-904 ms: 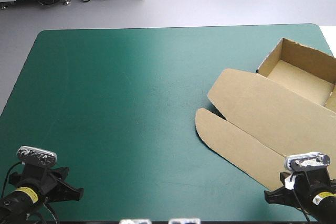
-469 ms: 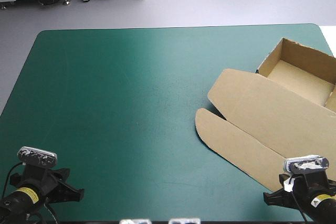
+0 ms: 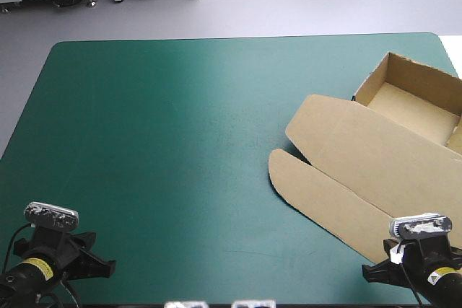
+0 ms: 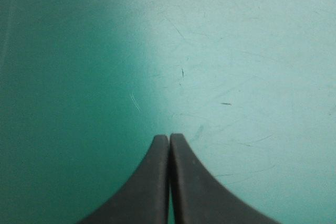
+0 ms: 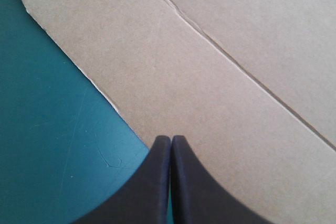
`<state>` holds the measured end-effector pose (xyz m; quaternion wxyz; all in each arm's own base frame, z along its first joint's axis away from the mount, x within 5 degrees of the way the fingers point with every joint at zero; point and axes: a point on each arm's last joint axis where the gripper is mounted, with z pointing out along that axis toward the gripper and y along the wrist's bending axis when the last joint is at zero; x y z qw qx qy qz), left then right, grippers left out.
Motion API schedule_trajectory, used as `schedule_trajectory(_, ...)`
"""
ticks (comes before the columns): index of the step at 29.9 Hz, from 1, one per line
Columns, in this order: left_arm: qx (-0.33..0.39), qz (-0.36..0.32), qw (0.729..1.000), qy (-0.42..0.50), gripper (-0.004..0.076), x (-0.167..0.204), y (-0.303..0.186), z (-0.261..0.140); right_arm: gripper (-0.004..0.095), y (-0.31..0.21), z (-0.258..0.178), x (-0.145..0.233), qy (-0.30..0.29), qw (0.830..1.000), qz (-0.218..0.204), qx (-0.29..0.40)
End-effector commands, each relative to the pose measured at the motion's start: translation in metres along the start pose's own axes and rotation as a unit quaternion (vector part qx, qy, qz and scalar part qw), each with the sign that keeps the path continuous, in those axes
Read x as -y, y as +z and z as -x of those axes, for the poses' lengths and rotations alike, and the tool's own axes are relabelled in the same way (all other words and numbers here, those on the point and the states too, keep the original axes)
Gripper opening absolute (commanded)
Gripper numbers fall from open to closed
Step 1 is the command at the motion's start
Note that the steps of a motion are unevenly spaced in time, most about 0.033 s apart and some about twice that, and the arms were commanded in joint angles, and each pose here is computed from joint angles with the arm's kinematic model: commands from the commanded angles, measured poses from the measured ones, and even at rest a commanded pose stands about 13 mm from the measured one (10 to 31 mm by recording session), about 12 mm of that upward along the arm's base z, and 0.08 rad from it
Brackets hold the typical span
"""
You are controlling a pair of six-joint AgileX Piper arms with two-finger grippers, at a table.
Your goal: Fold the box
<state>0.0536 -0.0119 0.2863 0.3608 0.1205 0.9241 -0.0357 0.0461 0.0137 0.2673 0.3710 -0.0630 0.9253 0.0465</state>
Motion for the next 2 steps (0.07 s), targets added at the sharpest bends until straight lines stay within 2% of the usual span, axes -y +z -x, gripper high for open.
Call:
schedule_trajectory(1, 0.031, -0.005, 1.000, 0.000, -0.0009, 0.0008, -0.0046, 0.0090, -0.0013, -0.0052, 0.0105, 0.0000, -0.002, 0.999, -0.002, 0.036)
schedule_trajectory(2, 0.031, -0.005, 1.000, 0.000, -0.0009, 0.0008, -0.0046, 0.0090, -0.0013, -0.0052, 0.0105, 0.0000, -0.002, 0.999, -0.002, 0.036)
